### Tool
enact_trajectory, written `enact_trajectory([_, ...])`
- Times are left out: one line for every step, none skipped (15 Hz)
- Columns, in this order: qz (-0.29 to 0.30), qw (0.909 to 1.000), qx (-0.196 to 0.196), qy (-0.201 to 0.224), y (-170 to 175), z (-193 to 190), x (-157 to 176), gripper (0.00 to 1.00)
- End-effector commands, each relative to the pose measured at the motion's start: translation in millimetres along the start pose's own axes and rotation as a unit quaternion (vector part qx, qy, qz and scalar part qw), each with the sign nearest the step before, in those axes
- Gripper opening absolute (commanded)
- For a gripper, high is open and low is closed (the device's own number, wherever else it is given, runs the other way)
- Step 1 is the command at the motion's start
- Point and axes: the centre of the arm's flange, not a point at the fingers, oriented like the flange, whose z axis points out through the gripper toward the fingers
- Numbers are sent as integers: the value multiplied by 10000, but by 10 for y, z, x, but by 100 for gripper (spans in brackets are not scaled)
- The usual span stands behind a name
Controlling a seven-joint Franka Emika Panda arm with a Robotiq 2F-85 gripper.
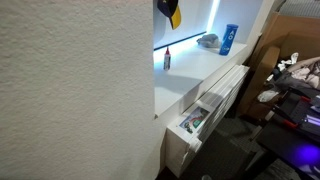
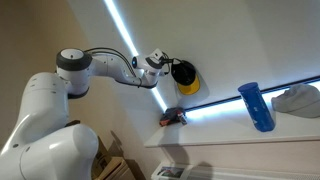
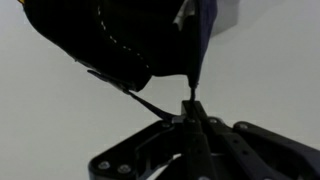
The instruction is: Move the black cap to the left
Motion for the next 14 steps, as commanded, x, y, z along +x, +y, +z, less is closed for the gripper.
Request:
enact_trajectory([-221,9982,422,373,-394,-400,-620,0])
enact_trajectory([-219,9974,564,387,-573,-459,-692,0])
enact_trajectory([-208,9963,730,414,-713,-524,-773,0])
enact_trajectory([-177,9954,850,402,-838,-579,-838,0])
enact_trajectory([-120,9944,997,343,-903,-636,-896,0])
enact_trajectory([-26,9929,1173,186,-923,-691,-964,0])
enact_trajectory([120,9917,1277,88,-967,-736,-1013,0])
enact_trajectory([234,9897,1410,-114,-1023,-728,-1056,0])
enact_trajectory([255,9872,1541,-311,-1099,-727,-1120,0])
enact_trajectory([310,9844,1647,-529,-1179,-719,-1200,0])
enact_trajectory([289,9824,1708,-692,-1255,-716,-1274,0])
enact_trajectory([241,9813,1716,-837,-1313,-705,-1353,0])
enact_trajectory([194,9799,1723,-984,-1337,-715,-1388,0])
enact_trajectory([193,9796,1727,-1012,-1327,-693,-1424,0])
